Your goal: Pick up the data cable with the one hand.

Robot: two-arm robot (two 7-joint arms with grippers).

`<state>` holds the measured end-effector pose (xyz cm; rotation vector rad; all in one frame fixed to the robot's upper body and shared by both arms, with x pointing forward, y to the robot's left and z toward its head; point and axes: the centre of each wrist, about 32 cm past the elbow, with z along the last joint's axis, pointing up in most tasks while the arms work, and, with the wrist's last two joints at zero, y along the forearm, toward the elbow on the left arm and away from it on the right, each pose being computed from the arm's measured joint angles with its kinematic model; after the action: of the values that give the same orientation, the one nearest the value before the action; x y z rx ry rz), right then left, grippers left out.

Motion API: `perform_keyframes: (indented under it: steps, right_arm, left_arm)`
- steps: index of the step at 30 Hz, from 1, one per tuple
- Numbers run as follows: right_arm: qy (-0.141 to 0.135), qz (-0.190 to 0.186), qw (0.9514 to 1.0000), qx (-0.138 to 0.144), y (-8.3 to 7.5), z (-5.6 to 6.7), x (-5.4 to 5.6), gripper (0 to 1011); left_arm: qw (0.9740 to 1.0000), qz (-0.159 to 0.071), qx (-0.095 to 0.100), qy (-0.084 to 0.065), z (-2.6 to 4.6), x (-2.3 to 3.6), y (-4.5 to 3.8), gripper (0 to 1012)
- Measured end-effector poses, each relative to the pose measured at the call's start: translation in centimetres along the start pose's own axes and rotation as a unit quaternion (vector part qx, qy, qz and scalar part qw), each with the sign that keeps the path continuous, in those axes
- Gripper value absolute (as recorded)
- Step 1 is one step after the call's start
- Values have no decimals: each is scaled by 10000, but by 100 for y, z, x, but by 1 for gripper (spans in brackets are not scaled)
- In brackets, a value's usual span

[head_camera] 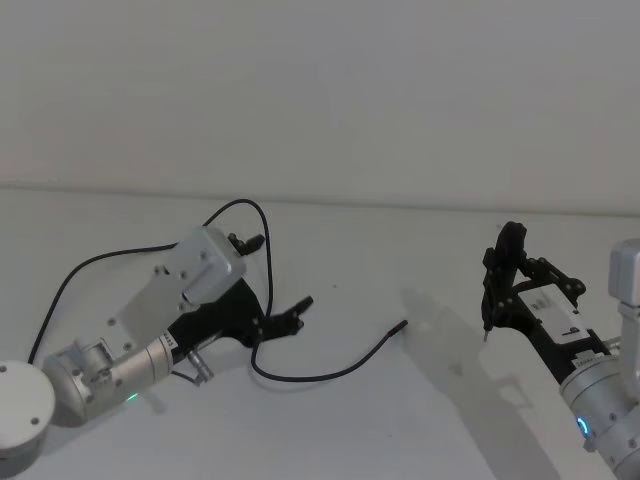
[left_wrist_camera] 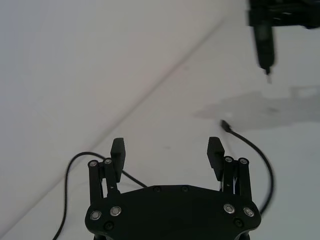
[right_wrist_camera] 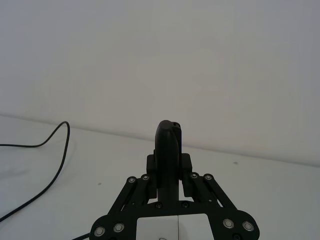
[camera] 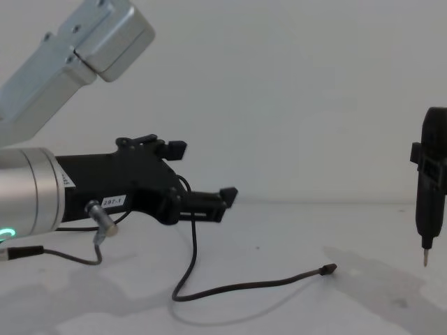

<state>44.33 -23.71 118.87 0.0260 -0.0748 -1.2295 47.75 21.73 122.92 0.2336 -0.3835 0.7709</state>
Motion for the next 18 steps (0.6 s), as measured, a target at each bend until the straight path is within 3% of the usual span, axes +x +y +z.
perform_keyframes:
  steps: [5,7,9,11,12,18]
  right_arm:
    - [0,0,10000,0,0,0,0,268]
    - [0,0,10000,0,0,0,0,268]
    - [0,0,10000,0,0,0,0,268]
    - [0,0,10000,0,0,0,0,268]
    - [0,0,10000,0,0,0,0,268]
    - [0,0,10000,0,0,0,0,268]
  left_arm:
    - [9979,-571,201,-209,113,68,55,1000]
    - [9973,-650,235,-241,135,79,61,1001]
    - [9944,-936,381,-320,210,105,75,1001]
    - [9926,-1064,471,-334,239,114,79,1001]
    - [9903,-1210,572,-366,288,125,81,1000]
    - [9827,-1576,875,-426,426,124,70,1001]
